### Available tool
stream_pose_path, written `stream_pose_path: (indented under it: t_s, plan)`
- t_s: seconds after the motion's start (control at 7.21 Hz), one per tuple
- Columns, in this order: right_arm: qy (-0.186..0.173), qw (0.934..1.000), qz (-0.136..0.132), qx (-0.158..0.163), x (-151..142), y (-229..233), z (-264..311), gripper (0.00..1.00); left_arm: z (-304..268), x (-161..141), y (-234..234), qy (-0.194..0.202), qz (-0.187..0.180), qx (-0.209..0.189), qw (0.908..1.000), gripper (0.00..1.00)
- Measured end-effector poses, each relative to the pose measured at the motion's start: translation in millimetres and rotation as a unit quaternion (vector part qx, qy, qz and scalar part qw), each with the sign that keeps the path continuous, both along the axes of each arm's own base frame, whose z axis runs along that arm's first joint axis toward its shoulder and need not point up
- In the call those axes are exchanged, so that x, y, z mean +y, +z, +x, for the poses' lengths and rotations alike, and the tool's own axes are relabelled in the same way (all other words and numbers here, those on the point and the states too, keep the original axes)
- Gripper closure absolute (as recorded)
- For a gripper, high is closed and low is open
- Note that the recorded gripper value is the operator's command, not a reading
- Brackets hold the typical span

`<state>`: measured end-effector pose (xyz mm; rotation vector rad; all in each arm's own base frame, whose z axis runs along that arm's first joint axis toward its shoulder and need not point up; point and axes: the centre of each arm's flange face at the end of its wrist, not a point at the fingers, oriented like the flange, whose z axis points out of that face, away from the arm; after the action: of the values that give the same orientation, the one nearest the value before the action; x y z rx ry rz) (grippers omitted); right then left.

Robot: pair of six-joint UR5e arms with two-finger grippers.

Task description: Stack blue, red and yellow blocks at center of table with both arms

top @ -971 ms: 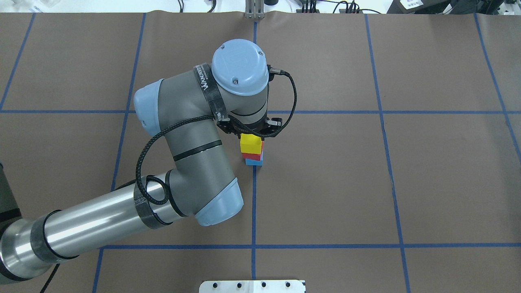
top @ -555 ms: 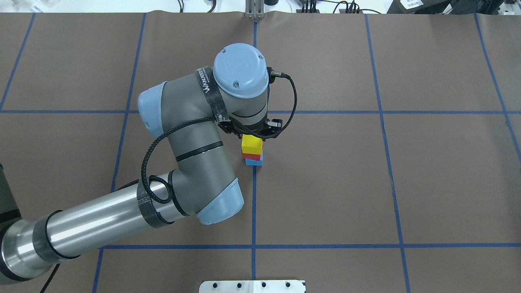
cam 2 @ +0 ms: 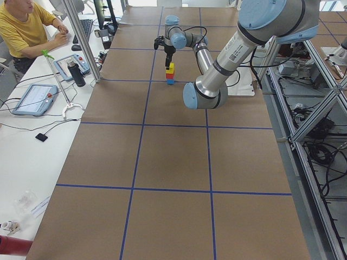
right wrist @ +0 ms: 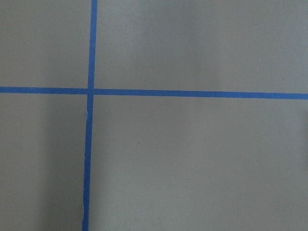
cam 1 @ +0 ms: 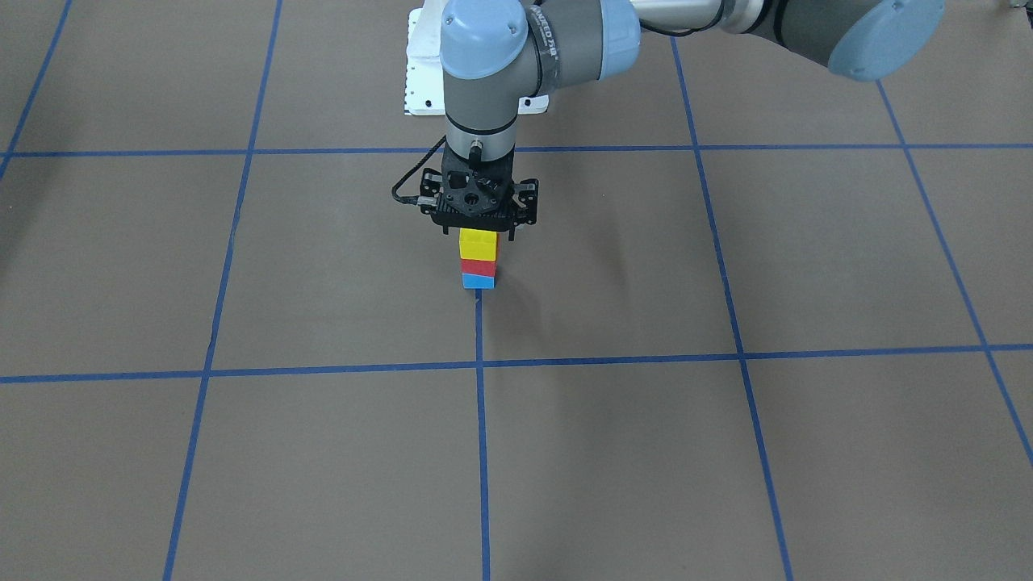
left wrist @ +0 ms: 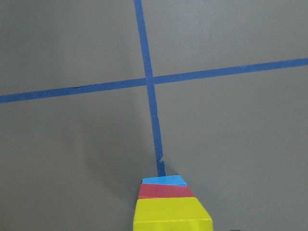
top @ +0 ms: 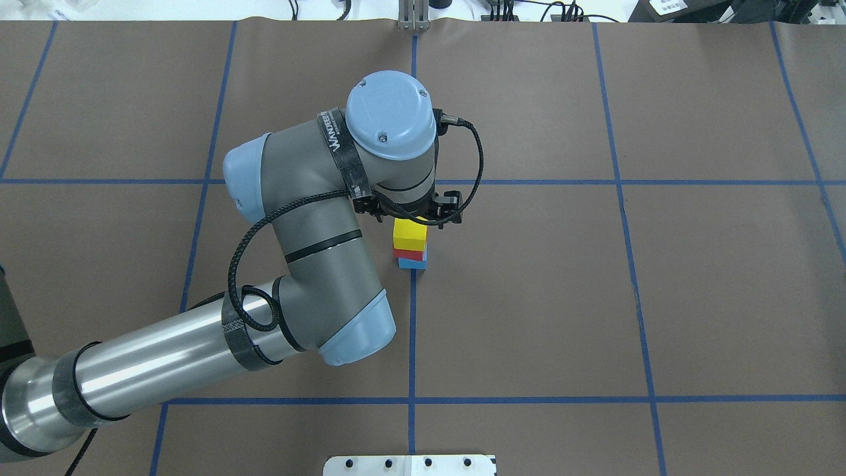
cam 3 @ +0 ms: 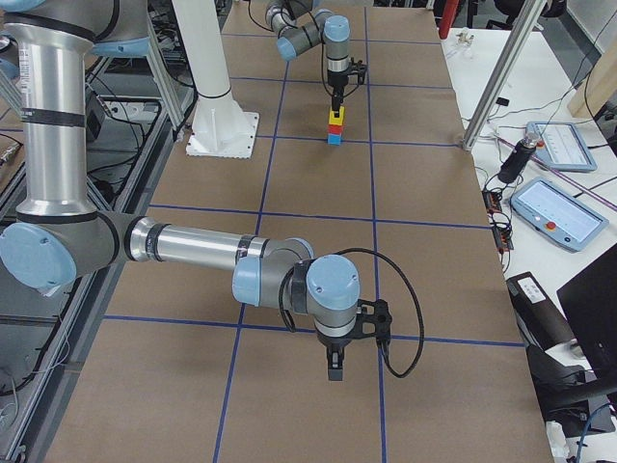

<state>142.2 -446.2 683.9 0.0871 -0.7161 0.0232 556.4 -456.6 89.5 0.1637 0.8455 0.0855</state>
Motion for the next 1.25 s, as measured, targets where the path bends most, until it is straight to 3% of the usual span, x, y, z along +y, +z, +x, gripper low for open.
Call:
stream_pose_path:
  t_s: [0.28, 0.42, 0.97, 1.25]
  plan:
    - [0.000, 1.0000, 0.000, 0.000, 0.0, 0.0, 0.0, 0.00, -34.1, -6.4, -3.8, 0.004, 0.028, 0.009, 0.9996, 0.01]
    - [0.000, 1.0000, 0.000, 0.000, 0.0, 0.0, 0.0, 0.00, -70.1, -14.2, 16.8, 0.014, 0.053, 0.005, 0.9985, 0.01]
    - [0.000, 1.0000, 0.000, 0.000, 0.0, 0.0, 0.0, 0.00, -288.6, -68.4, 167.2, 0.105, 0.138, -0.026, 0.9845, 0.00]
    - [0.000, 1.0000, 0.000, -0.001, 0.5, 0.5, -0.1, 0.00, -400.7, -82.3, 268.3, 0.139, 0.153, -0.056, 0.9769, 0.00]
